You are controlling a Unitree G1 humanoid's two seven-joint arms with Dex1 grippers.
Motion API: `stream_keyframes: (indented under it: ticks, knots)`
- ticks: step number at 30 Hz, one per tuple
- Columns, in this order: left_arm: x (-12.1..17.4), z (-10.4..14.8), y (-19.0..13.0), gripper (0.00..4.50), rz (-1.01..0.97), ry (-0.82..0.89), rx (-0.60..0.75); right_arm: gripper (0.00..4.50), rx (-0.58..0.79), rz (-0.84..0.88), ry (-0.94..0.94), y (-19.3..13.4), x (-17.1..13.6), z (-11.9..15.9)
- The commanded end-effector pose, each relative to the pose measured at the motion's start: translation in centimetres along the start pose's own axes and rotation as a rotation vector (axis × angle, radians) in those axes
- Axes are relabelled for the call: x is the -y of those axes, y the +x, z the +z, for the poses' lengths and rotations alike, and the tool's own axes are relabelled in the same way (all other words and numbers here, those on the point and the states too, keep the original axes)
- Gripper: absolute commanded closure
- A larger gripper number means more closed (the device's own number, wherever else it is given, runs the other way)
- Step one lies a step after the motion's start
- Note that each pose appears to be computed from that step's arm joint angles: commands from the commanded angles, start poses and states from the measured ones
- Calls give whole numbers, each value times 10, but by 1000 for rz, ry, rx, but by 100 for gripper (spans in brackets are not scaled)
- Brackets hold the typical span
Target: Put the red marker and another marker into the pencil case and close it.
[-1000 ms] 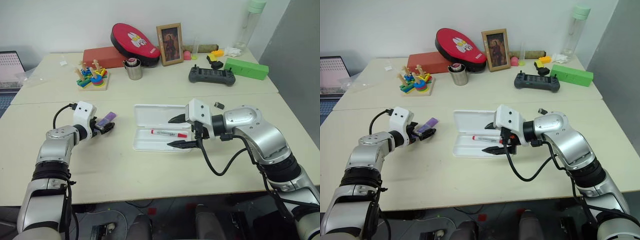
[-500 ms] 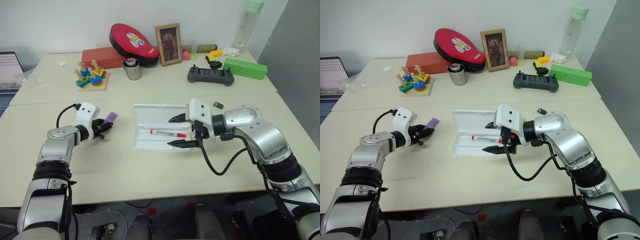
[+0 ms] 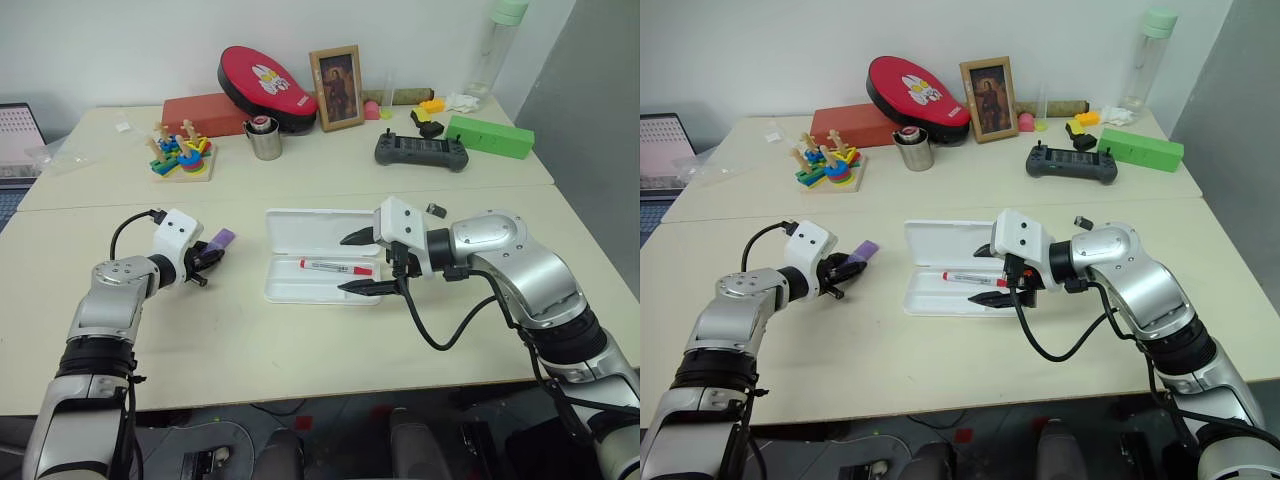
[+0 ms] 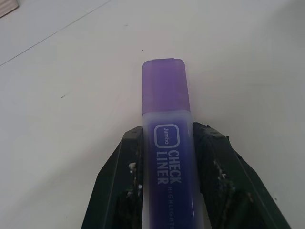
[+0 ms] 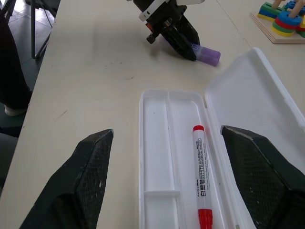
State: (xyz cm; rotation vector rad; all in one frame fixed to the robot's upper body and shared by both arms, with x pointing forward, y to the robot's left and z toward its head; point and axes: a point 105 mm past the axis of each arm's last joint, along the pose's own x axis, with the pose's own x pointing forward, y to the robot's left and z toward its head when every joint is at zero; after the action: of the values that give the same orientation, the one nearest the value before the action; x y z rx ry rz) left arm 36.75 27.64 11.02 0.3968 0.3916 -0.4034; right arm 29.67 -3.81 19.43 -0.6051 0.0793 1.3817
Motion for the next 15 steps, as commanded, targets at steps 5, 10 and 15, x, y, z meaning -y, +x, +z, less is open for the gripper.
stream_keyframes:
  ticks: [5,10,15]
  knots:
    - [35,59,-59,331,-213,385,58,70,-8,16,-19,-8,-4,8]
    - [80,79,-67,331,-430,506,99,70,-17,22,-30,-9,-5,7]
    - [97,77,-65,331,-532,608,87,70,-18,19,-35,-8,-4,7]
